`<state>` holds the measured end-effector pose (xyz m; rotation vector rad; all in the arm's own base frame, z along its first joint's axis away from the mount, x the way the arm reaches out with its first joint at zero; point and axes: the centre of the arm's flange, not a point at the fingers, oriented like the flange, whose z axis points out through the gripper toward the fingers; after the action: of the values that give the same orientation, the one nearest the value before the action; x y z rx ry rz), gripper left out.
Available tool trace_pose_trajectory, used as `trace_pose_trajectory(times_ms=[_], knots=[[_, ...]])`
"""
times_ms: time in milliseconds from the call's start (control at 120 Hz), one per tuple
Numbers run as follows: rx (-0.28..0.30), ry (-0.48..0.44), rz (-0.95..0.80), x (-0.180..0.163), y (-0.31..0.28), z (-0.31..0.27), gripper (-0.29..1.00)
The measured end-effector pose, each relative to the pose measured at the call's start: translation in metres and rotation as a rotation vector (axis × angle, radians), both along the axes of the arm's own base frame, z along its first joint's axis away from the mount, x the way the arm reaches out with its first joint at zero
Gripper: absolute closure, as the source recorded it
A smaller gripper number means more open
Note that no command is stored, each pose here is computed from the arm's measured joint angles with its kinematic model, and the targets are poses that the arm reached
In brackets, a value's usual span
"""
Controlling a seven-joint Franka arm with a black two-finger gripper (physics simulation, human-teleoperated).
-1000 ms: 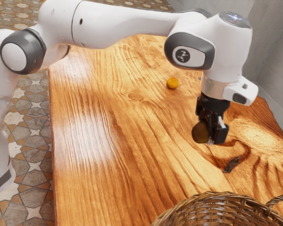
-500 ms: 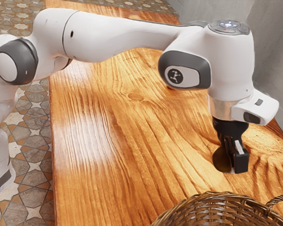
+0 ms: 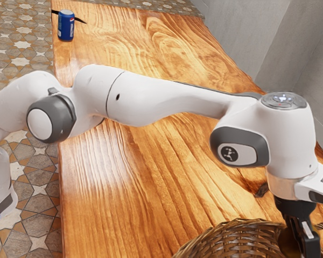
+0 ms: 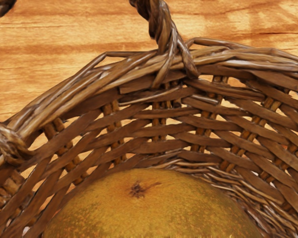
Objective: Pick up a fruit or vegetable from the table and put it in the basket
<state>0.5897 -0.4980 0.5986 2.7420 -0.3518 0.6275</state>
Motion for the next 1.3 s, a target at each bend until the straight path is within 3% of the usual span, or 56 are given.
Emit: trace_pose_trajectory(times_ms=[250,717,867,1067,1208,1267,1300], knots=[[-0.009,-0.004,-0.029,0.009,-0.016,-0.033,0.43],[-0.037,-0.055,-0.114,-0.016,-0.052,-0.034,0.43],[-0.043,-0.064,-0.13,-0.017,-0.054,-0.033,0.16],[-0.044,-0.073,-0.144,-0.019,-0.054,-0.027,0.04],[-0.011,-0.099,-0.128,-0.045,-0.015,0.062,0.01],[0.033,-0.073,-0.079,-0.04,0.028,0.093,0.01],[0.088,-0.035,-0.045,-0.038,0.058,0.097,0.01]])
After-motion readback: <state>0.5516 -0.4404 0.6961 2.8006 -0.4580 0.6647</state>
